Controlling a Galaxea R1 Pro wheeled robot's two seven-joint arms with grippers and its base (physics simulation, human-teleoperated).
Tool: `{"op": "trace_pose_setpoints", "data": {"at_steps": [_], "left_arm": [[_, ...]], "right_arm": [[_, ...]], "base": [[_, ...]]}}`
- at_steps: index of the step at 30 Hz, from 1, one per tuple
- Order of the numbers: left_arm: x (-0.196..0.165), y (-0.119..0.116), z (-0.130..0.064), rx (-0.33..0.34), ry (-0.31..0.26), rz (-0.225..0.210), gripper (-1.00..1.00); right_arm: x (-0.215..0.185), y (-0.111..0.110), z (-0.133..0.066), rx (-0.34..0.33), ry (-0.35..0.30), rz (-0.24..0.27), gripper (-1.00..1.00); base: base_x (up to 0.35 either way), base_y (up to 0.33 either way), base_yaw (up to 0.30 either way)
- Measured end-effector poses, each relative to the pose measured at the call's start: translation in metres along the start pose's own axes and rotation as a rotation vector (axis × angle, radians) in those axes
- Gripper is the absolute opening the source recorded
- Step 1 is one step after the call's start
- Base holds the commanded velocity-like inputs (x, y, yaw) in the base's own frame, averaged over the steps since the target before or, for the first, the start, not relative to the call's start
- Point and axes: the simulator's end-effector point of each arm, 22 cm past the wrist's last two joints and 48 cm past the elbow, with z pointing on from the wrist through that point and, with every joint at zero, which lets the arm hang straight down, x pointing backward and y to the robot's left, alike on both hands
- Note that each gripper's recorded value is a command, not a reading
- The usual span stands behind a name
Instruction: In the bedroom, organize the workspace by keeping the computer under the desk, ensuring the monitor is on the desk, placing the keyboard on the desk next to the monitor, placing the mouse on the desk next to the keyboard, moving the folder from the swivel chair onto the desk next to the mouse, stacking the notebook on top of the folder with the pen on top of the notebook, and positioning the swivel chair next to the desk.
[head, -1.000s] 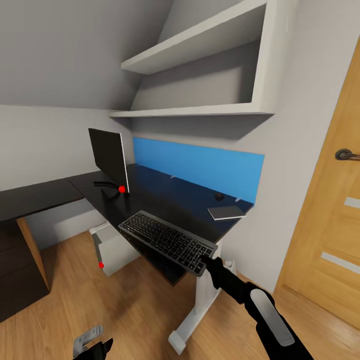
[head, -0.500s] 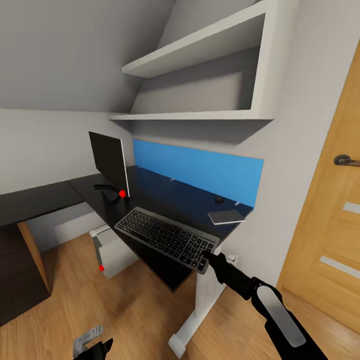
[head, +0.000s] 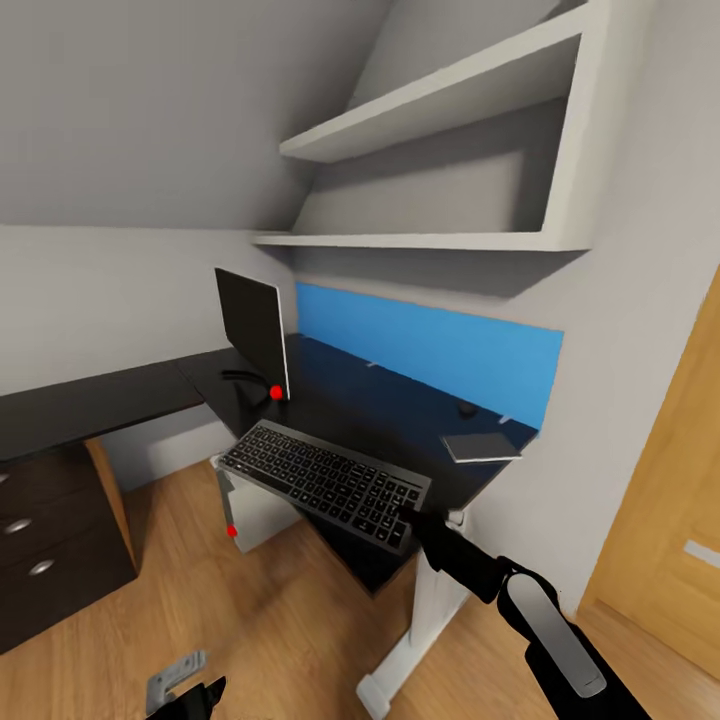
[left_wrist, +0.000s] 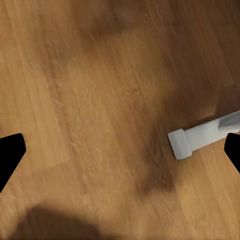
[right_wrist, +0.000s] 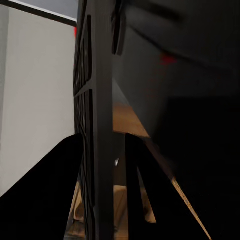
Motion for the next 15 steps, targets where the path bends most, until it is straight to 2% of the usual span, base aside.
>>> {"op": "trace_pose_setpoints", "data": {"at_steps": [5,8,15], "left_arm": [[-0.006,-0.003,-0.006,0.000,0.001,0.000,1.00],[-0.007,-0.003,-0.008,-0.001,0.002,-0.001,1.00],[0.003,0.002,-0.006,-0.012,0.022,-0.002,1.00]], "right_arm": [[-0.004,0.009,-0.001,-0.004,0.000,0.002,-1.00],[-0.006,0.016,-0.002,-0.027,-0.001,0.003,-1.00],[-0.002,0.020,-0.001,-0.036,0.006,-0.010,-1.00]], "base": [[0.000,0.000,0.038],[0.000,0.000,0.001],[0.000,0.000,0.242]]}}
